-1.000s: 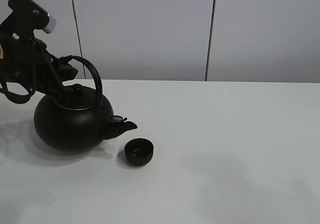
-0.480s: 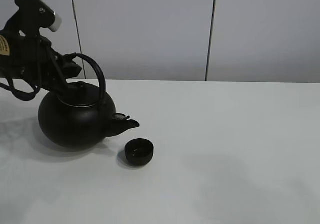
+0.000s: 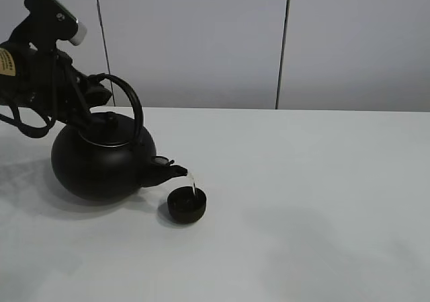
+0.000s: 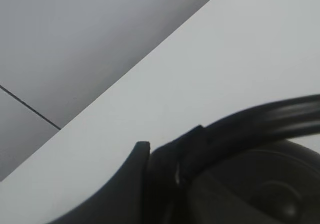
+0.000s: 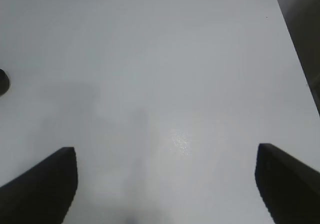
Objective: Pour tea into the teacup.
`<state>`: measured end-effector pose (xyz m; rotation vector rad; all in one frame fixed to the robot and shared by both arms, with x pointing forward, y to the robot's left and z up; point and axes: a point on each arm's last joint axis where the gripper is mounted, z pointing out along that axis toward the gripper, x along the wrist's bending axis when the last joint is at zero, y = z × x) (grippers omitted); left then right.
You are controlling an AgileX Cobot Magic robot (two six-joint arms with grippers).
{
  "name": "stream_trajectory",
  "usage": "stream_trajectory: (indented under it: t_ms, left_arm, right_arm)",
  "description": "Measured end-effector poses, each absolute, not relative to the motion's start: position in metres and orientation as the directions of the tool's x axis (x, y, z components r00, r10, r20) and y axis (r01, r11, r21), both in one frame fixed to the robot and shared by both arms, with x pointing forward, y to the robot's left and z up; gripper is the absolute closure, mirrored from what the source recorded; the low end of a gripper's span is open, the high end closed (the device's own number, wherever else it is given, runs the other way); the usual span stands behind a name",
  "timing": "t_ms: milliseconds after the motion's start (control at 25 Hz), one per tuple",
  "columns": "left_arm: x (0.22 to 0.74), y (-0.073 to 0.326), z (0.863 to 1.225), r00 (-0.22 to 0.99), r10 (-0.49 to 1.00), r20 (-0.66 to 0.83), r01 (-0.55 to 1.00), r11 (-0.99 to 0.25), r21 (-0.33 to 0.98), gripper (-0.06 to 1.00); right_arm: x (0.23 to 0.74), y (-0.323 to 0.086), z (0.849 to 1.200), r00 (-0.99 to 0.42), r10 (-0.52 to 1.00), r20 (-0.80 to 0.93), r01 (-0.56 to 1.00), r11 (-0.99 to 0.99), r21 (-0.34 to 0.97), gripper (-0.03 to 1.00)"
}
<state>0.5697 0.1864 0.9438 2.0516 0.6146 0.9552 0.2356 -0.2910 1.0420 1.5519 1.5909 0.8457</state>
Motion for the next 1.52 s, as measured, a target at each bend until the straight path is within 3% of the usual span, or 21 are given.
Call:
stream_trajectory:
  t_ms: [400,720,1000,1280,1520]
  left_arm:
    - [0.57,0.186,0.944,0.598,0.701,0.389,0.119,-0.558,0.821,0.85]
    - [0.57,0.187,0.946,0.547,0.815,0.192,0.232,-0.368,0.9,0.85]
    - [0.556,0.211,0.935,0.423,0.905,0.052,0.24,-0.167,0.956,0.85]
    - [0.541,0.238,0.919,0.331,0.942,0.055,0.285,-0.155,0.946,0.85]
    - [0.538,0.242,0.913,0.32,0.945,0.072,0.283,-0.168,0.944,0.85]
  right_arm:
    - [0.236,-0.291,1.042,0.011,0.998,-0.063,0.506,0.049,0.861,0.31]
    - [0.236,-0.291,1.042,0.011,0.998,-0.063,0.506,0.049,0.861,0.31]
    - [0.236,-0.291,1.042,0.011,0.998,-0.063,0.506,0.049,0.861,0.31]
    - [0.236,-0.291,1.042,0.011,0.998,-0.063,0.506,0.049,0.861,0.31]
    - [0.236,-0.291,1.042,0.011,0.998,-0.063,0.506,0.049,0.861,0.31]
